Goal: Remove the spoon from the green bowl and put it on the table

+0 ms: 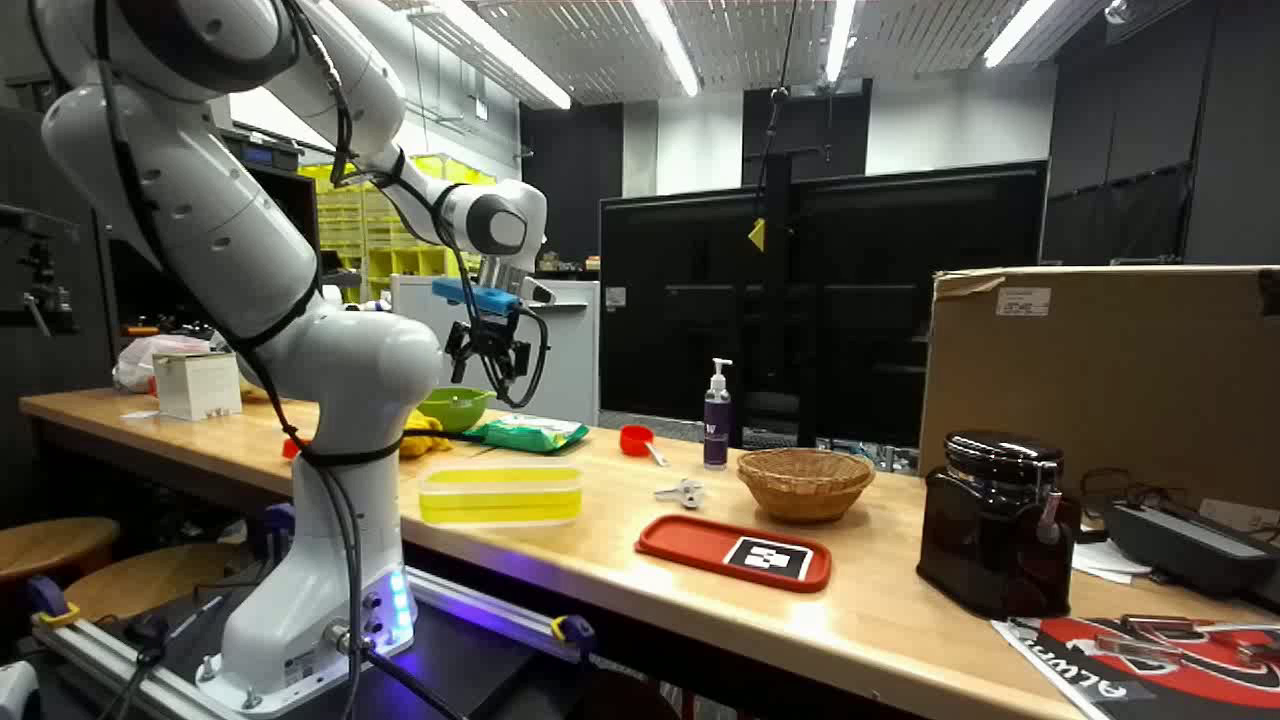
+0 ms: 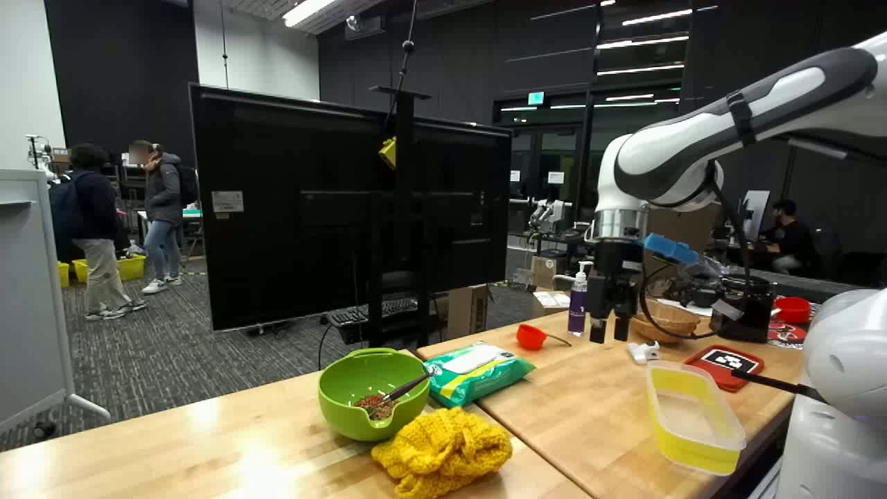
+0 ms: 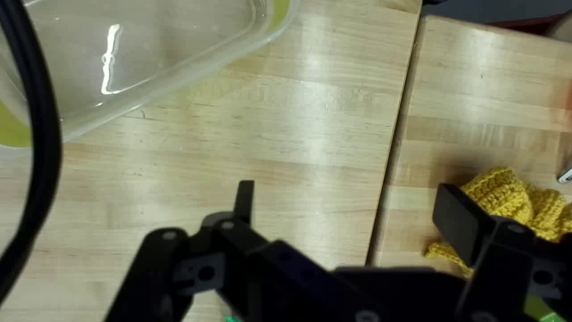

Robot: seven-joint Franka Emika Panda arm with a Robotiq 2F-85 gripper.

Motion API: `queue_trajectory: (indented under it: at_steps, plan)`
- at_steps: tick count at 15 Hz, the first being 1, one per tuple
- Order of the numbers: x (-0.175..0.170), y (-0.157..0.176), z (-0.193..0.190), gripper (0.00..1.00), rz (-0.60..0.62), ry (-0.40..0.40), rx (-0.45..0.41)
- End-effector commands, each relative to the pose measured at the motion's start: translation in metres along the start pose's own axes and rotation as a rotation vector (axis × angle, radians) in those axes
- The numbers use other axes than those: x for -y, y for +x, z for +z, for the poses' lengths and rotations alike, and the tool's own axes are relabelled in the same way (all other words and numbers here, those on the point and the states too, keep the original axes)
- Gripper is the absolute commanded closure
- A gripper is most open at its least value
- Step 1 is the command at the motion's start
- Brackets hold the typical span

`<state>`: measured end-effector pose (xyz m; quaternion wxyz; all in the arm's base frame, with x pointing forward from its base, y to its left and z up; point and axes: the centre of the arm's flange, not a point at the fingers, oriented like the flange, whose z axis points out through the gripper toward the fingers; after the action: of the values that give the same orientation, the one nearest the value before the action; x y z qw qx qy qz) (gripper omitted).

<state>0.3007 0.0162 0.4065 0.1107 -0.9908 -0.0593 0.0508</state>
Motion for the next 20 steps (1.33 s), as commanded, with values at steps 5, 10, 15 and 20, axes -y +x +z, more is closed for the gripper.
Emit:
queue_trajectory:
  at_steps: [5, 10, 15, 20]
  plan:
    - [0.000, 0.000, 0.000, 0.00, 0.000, 0.000, 0.000]
    - [0.009, 0.011, -0.005, 0.00, -0.065, -0.045, 0.016]
    - [0.058, 0.040, -0.023, 0.00, -0.263, -0.187, 0.036]
    - [0.109, 0.082, -0.036, 0.00, -0.501, -0.277, 0.035]
